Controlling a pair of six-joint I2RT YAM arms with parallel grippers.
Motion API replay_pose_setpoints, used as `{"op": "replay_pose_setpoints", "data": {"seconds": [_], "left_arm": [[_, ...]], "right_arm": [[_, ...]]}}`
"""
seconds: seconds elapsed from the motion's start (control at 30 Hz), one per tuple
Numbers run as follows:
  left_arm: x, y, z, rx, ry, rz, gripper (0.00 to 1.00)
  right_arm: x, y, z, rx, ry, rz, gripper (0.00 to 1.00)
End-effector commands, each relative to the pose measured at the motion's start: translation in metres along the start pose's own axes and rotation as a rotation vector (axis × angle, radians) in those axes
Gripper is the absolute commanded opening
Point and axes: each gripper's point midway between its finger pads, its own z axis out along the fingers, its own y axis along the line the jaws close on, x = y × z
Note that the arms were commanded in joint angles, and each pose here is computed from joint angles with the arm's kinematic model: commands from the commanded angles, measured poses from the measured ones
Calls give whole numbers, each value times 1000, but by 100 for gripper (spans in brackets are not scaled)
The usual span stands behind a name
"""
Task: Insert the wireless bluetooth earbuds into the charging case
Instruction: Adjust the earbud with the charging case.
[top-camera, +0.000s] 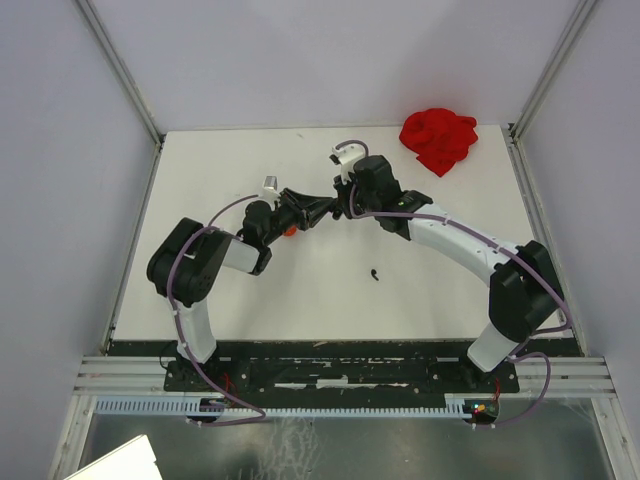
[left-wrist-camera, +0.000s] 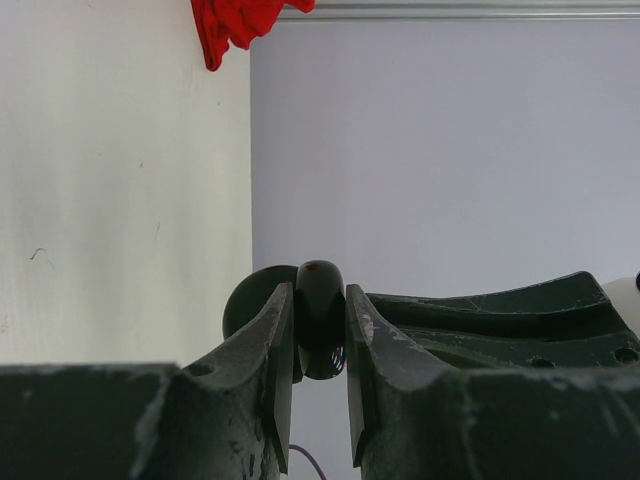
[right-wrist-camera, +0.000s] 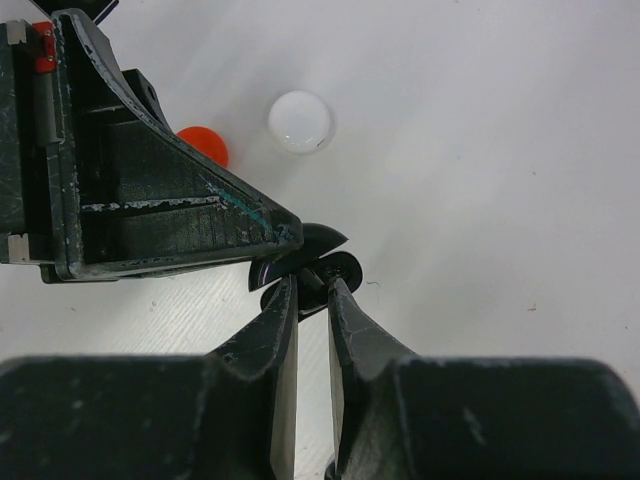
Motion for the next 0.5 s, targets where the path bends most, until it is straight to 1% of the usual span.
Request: {"op": "replay_pose_setpoints", "data": {"seconds": [0.0, 0.47], "left_arm": [[3, -39, 0, 107, 14, 57, 3], [3, -41, -2, 115, 9, 48, 3]], "right_arm": [[-7, -2, 2, 17, -29, -9, 8], [-3, -2, 1, 17, -16, -13, 8]]}}
